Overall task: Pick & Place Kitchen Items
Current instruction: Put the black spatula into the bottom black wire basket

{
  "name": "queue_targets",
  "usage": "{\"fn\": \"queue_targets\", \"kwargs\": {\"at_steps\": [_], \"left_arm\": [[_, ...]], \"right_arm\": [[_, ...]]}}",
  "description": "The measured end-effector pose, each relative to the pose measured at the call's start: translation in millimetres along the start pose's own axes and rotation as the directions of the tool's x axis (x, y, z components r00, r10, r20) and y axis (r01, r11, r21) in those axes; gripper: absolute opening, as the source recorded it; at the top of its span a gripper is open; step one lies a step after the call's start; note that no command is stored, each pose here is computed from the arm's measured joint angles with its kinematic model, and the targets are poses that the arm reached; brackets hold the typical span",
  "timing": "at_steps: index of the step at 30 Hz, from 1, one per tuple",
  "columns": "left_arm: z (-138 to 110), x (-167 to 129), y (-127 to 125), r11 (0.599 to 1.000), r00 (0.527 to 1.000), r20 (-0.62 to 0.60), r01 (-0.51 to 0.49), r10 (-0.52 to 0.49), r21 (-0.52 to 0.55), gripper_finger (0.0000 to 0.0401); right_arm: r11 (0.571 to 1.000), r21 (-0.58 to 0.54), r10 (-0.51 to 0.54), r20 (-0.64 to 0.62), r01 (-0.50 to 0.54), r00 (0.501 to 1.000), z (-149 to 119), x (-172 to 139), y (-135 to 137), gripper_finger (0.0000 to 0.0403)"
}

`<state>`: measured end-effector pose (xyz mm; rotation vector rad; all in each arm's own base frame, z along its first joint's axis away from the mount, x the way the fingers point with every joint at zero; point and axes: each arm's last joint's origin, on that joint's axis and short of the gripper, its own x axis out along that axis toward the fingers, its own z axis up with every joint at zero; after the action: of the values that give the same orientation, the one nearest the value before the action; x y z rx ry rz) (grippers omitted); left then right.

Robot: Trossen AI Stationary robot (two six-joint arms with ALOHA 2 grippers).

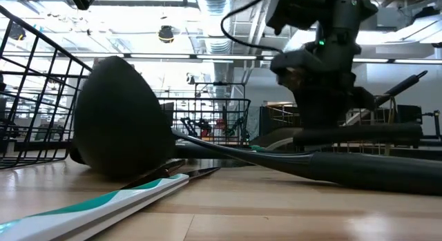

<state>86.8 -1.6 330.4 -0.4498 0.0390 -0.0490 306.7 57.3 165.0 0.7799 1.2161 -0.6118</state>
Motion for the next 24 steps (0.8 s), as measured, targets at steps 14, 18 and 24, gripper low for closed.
{"fn": "queue_targets", "kwargs": {"at_steps": [14, 18, 24], "left_arm": [[0.0, 0.0, 0.0, 1.000, 1.000, 0.000, 0.000, 0.000, 0.000, 0.0127], [0.0, 0.0, 0.0, 1.000, 1.000, 0.000, 0.000, 0.000, 0.006, 0.0127], [0.0, 0.0, 0.0, 1.000, 1.000, 0.000, 0.000, 0.000, 0.026, 0.0127]], "right_arm": [[0.997, -0.071, 0.005, 0.010, -0.004, 1.000, 12.9, -34.6, 20.6, 0.0065], [0.997, -0.074, 0.008, 0.013, -0.007, 1.000, 14.7, -40.1, 23.5, 0.0065], [0.992, -0.096, 0.089, 0.069, -0.082, 0.994, 18.7, -66.9, 25.7, 0.0065]]}}
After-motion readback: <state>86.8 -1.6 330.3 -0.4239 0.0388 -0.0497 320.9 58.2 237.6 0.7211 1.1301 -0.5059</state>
